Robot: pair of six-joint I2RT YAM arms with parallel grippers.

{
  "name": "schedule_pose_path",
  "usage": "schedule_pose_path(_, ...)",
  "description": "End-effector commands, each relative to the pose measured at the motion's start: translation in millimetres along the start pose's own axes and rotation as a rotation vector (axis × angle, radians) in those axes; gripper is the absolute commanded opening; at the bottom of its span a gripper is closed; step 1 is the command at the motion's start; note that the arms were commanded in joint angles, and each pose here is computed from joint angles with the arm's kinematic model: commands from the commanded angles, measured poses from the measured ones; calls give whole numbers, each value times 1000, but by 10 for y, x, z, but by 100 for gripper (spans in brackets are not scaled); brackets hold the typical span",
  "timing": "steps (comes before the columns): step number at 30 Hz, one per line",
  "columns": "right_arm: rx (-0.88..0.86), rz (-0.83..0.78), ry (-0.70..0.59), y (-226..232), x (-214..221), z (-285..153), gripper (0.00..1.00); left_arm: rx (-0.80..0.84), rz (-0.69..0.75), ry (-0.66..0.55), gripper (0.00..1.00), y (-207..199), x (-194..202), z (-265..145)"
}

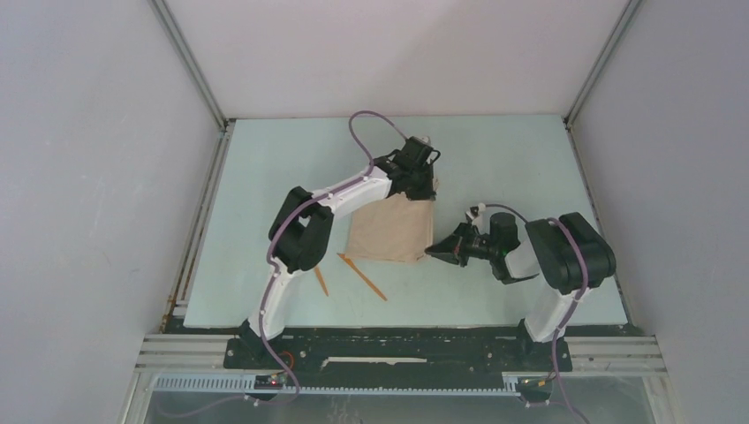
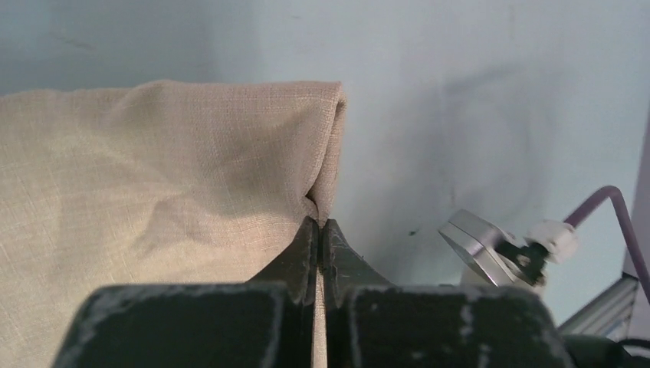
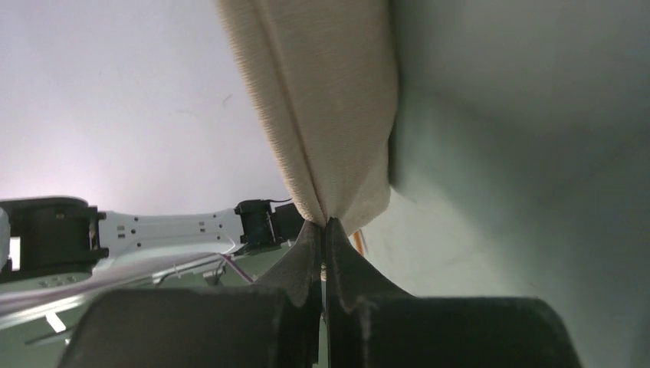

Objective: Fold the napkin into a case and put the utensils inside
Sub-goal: Turn over the upper triangle folded napkin at the center of the board.

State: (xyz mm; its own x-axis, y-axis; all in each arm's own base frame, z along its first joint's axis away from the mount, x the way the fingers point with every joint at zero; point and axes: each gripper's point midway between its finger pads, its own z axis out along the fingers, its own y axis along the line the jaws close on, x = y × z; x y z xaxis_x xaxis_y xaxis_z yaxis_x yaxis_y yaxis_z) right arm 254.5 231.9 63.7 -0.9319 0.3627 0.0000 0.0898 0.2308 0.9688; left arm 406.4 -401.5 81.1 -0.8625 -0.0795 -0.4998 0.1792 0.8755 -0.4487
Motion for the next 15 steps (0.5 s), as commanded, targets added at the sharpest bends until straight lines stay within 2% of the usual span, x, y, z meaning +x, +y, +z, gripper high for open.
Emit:
schedule_pose_path(1, 109, -42, 72, -273, 200, -241, 0, 136, 38, -105, 0, -454, -374, -10)
schedule_pose_path(5, 268, -77, 27, -428, 114, -437, 0, 185, 38, -67, 0, -559, -283, 131)
schedule_pose_path(8, 356, -88, 3, -476, 17, -590, 0, 203, 35, -63, 4, -610, -301, 129)
schedule_pose_path(10, 442, -63, 13, -551, -9, -693, 0, 224, 36, -60, 11, -669, -322, 79)
schedule_pose_path(11, 484, -58, 18, -586, -20, -734, 0, 231, 35, -58, 18, -695, -335, 44)
schedule_pose_path(12, 528, -42, 23, -630, -3, -789, 4, 235, 37, -53, 26, -717, -342, 0)
schedule_pose_path(13, 565, -41, 9, -656, -41, -825, 9, 236, 35, -48, 28, -734, -355, -62)
schedule_pose_path(15, 649, -22, -10, -719, -52, -938, 26, 237, 16, -33, 33, -754, -389, -263)
